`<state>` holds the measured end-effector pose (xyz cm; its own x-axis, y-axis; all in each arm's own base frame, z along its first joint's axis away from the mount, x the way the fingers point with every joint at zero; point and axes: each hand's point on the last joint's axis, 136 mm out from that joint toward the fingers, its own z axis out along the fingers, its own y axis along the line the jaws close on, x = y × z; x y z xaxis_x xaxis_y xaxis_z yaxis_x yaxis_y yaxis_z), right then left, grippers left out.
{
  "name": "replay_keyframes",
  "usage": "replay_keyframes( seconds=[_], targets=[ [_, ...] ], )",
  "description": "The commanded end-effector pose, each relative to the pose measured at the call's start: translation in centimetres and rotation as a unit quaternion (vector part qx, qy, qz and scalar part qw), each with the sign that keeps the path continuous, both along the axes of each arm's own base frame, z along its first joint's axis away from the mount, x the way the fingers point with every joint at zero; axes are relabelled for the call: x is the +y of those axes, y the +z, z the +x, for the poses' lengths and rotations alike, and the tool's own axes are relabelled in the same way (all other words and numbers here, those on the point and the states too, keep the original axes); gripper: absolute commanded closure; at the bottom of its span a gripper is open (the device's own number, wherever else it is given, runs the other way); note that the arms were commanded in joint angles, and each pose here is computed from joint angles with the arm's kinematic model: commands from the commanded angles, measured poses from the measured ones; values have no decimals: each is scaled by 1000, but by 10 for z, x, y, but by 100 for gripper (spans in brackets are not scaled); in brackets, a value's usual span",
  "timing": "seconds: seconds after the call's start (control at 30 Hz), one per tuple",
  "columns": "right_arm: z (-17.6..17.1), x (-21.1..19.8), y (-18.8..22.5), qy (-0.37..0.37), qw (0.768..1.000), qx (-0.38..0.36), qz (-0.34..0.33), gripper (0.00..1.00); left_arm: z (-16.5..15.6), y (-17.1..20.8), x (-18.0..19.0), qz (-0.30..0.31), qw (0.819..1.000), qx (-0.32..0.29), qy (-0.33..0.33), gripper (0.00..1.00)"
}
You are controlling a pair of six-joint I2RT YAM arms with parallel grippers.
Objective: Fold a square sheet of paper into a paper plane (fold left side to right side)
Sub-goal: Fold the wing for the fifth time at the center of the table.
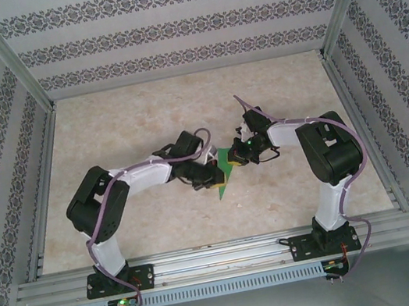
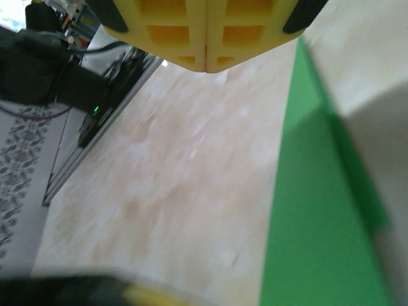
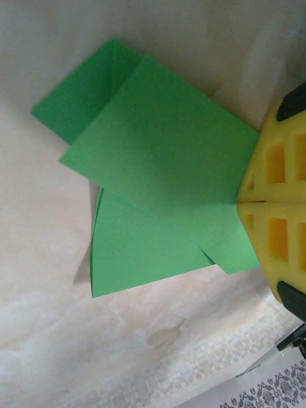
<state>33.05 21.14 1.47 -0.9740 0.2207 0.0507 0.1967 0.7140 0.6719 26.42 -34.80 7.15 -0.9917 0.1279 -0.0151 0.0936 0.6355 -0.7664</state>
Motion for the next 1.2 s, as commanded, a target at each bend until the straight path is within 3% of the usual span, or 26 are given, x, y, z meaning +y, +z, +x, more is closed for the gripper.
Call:
replay_keyframes(
  seconds=[0.0,0.2,0.57,0.87,1.17],
  targets=[
    [-13,-20,-30,-21,998,40,-54,100,19,-20,0,23,1000,2,9,100],
    [-13,-17,-29,-19,998,38,-48,100,28,-54,5,70,997,20,17,100],
    [12,-21,-10,-32,999,1,-21,100,-4,-90,39,140,988,60,22,100],
    [43,-50,-8,-58,998,-15,-21,100,-12,-93,45,144,987,69,24,100],
    [75,-80,11,-83,995,-44,-29,100,-9,-88,31,109,991,72,37,100]
  ],
)
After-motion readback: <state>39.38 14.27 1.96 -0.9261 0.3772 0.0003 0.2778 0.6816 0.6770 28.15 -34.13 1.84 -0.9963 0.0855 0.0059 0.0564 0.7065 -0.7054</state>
